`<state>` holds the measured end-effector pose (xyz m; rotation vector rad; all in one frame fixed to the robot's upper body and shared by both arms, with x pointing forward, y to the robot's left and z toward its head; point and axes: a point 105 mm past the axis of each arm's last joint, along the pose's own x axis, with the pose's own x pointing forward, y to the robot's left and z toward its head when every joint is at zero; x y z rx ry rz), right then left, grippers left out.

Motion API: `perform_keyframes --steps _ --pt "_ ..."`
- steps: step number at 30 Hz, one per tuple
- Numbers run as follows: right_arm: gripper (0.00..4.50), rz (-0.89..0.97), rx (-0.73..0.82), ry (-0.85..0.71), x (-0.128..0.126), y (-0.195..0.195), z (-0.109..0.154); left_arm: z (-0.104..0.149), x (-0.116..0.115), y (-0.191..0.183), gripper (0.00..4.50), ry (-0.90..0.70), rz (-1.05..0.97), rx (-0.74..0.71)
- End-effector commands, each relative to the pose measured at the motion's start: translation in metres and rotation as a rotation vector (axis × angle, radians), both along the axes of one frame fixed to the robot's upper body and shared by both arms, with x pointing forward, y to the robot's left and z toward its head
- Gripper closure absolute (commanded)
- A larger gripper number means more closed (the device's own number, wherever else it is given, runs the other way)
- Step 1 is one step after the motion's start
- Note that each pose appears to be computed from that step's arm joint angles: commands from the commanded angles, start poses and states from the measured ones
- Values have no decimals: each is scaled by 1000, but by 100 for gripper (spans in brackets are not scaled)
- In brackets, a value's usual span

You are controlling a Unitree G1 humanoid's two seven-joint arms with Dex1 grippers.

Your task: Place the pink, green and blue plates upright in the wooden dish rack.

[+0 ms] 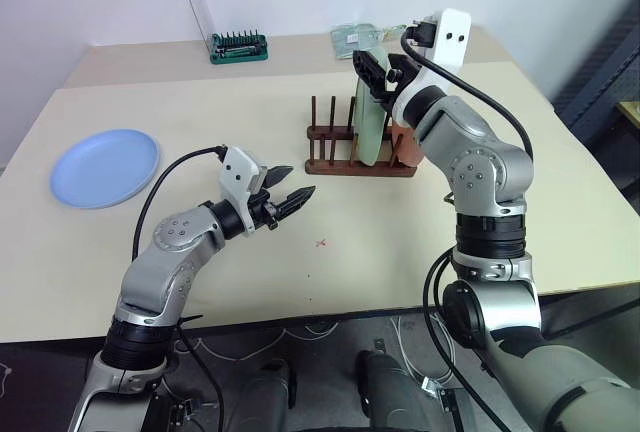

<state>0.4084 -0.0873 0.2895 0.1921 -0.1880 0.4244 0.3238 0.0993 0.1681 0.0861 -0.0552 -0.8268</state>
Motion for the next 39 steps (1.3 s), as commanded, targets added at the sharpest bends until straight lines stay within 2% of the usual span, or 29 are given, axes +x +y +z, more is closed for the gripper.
perform_keyframes --steps 1,3,4,5,7,8,10,12,16,20,26,29,36,39 --pt "81 -57 -296 -392 -26 8 56 25 15 23 129 -78 145 -89" --pt "79 -65 -400 -519 -36 13 64 36 35 51 71 -75 326 -191" --pt "79 -59 -420 -556 -39 16 66 39 41 61 24 -74 391 -221" --pt "79 -34 -465 -606 -45 22 67 43 48 78 6 -76 491 -264" --pt "79 69 -612 -715 -61 44 58 44 65 147 6 -50 900 -334" --pt "79 109 -661 -745 -66 52 52 42 66 172 6 -28 1050 -361" --pt "79 157 -708 -758 -69 59 40 30 51 234 6 34 1440 -418" --pt "79 178 -724 -746 -67 62 31 25 34 262 6 57 1599 -469" --pt "79 210 -739 -740 -66 66 22 6 32 266 6 219 1598 -606" --pt "79 228 -745 -738 -67 68 18 -14 26 274 6 338 1622 -679" --pt "79 236 -750 -735 -67 70 16 -40 36 267 6 538 1527 -779" --pt "79 240 -761 -725 -65 71 14 -52 37 276 91 573 1525 -797" --pt "79 250 -776 -712 -65 70 8 -40 44 276 447 506 1491 -755" --pt "79 249 -828 -723 -64 70 2 27 60 249 447 174 1325 -570"
